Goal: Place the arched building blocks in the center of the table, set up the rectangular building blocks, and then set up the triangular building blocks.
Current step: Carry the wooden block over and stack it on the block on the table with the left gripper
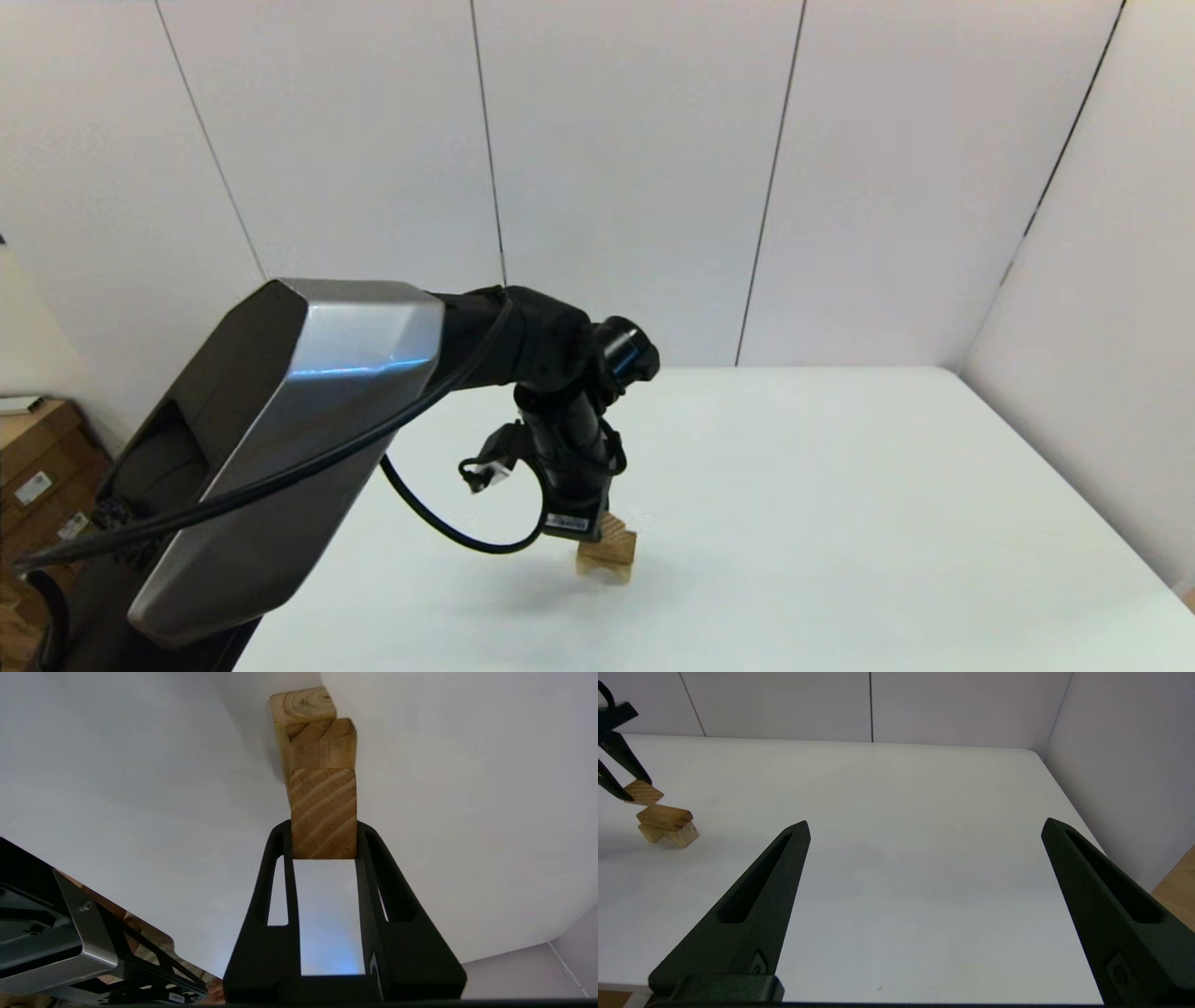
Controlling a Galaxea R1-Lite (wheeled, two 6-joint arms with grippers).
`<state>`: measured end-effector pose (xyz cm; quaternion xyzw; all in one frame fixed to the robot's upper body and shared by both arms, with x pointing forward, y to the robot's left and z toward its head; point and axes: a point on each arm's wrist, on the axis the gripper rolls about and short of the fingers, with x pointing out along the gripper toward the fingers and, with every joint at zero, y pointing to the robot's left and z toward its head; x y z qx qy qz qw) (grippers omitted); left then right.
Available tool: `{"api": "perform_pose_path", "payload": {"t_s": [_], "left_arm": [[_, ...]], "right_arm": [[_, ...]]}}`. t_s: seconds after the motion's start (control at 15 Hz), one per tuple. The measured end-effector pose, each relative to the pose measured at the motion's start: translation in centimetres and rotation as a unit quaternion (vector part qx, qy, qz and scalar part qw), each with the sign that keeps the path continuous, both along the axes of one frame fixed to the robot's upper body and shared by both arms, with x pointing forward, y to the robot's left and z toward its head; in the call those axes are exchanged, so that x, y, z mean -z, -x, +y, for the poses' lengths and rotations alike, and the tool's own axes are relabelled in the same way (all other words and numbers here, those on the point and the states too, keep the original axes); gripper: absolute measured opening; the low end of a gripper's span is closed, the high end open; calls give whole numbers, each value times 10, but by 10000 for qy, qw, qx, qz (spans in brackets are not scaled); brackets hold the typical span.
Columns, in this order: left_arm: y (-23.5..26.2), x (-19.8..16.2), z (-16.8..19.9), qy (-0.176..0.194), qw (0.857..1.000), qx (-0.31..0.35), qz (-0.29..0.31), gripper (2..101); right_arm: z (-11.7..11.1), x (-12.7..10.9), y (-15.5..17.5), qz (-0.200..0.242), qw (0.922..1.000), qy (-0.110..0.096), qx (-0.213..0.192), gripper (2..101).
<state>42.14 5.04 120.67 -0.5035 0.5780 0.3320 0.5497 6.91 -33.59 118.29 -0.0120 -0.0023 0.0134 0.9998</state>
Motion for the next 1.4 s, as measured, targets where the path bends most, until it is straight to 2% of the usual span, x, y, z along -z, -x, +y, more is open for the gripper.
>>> {"api": "perform_pose_path", "payload": {"t_s": [1.4], "left_arm": [[-1,16,-7,-117,9999,71,-1,216]], "right_arm": [[0,0,0,0,10000,0,-2,980]]}}
